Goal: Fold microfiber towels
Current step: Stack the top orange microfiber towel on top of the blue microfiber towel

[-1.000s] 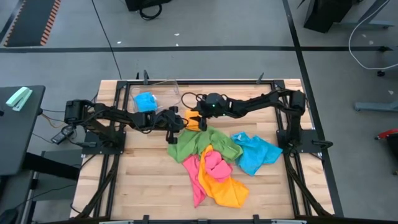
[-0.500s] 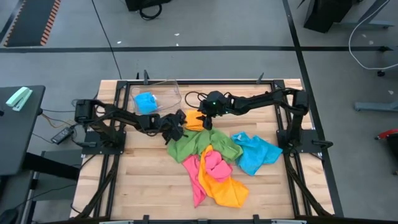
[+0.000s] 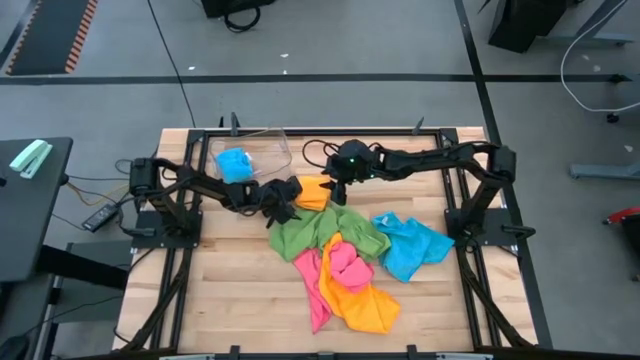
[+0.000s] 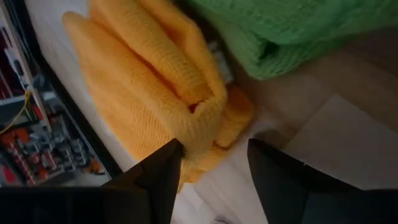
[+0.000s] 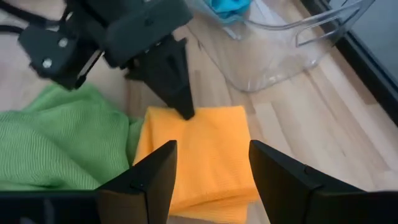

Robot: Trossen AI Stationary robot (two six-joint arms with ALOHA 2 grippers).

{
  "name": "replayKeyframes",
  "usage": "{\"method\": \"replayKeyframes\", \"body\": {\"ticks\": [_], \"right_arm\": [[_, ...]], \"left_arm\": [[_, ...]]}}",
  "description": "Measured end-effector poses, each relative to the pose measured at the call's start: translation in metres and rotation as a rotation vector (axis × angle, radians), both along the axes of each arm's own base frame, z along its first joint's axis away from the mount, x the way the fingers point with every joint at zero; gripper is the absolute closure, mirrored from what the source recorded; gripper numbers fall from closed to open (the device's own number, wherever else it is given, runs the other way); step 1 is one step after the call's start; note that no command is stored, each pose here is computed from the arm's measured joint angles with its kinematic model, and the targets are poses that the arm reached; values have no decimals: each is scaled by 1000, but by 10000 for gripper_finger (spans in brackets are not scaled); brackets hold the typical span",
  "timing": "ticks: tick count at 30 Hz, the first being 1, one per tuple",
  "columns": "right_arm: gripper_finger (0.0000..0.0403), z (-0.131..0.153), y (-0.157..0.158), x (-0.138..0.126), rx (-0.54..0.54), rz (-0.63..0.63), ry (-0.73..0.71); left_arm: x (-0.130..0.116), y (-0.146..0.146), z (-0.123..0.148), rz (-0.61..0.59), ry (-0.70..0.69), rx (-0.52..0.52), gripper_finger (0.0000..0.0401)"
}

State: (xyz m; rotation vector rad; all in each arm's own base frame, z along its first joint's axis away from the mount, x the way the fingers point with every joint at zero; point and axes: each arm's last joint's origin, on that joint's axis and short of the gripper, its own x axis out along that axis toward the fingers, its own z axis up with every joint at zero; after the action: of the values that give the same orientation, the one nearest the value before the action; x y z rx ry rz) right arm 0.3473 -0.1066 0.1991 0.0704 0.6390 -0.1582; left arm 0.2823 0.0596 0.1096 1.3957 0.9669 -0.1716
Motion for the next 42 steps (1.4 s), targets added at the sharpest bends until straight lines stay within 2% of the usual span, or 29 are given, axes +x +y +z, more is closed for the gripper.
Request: {"method": "replayKeyframes", "body": {"ticks": [6,12,17,21,27,32,37,39,42], "right_arm": [[194,-8,8,0,20,11,25],[194,-8,14,0,24,25,24],[194,-8,19,1,26,36,29],[194,-8,22,2,26,46,25],[194,-8,24,3,-3,19,27],[194,-11,23,0,-13,-4,69],[194,-10,27,0,-26,18,80],[194,-8,34,4,-77,52,59],[194,-5,54,13,-228,97,5]], "left_arm": [[0,6,1,-95,12,15,213],[6,8,-10,-161,17,46,211],[8,8,-13,-176,11,45,233],[7,8,-14,-136,-10,-10,283],[7,8,-16,-28,-77,-155,385],[7,5,-11,33,-129,-254,391],[-1,0,8,63,-155,-310,391],[-2,0,17,93,-189,-336,391],[-7,-1,17,145,-162,-381,391]]}}
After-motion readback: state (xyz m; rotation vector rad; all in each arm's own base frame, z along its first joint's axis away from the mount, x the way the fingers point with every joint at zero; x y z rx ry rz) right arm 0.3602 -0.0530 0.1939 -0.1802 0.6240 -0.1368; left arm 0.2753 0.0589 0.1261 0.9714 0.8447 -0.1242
